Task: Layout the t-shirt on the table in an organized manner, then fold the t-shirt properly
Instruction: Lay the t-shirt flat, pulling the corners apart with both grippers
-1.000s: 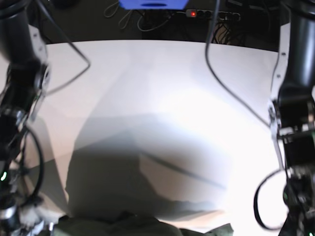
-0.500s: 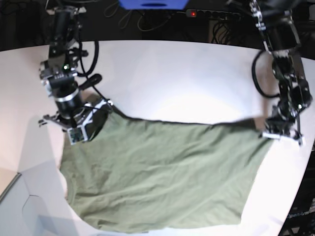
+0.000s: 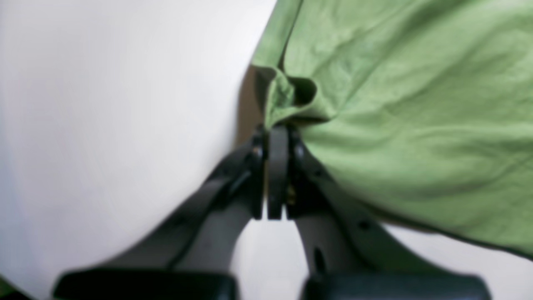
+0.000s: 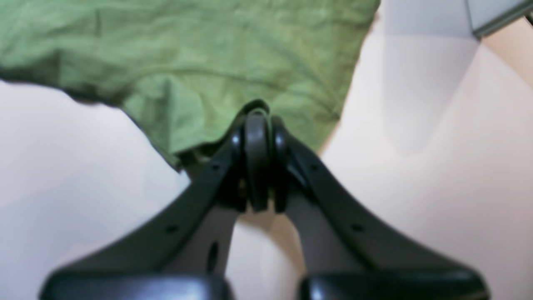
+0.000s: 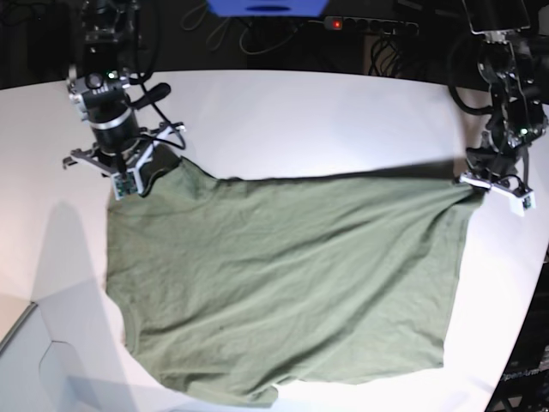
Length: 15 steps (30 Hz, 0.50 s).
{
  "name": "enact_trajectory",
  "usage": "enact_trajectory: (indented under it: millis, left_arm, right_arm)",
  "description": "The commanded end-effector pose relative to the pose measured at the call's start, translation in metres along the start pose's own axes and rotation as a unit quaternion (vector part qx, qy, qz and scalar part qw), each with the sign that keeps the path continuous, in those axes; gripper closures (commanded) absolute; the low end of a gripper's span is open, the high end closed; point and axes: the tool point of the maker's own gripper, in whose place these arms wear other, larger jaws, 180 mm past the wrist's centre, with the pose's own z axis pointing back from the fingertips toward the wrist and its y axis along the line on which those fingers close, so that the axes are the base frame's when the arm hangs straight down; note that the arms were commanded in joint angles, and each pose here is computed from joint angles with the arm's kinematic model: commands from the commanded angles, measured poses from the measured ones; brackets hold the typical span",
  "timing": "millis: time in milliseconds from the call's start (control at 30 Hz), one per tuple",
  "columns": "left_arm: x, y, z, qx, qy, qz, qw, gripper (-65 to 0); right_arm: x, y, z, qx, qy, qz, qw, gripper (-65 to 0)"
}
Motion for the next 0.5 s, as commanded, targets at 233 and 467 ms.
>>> enact_trajectory:
  millis: [233, 467]
  left_arm:
    - [0.016, 0.024, -0.002, 0.026, -0.013, -0.009, 1.0, -0.2]
    - [0.01, 0.012, -0.005, 0.013, -0.011, 0.024, 1.0, -0.2]
  right_arm:
    - [-0.007, -0.003, 0.015, 0.001, -0.018, 0.017, 0.9997, 0.0]
    - [-0.019, -0.032, 0.025, -0.028, -0.019, -0.026, 0.9991, 0.0]
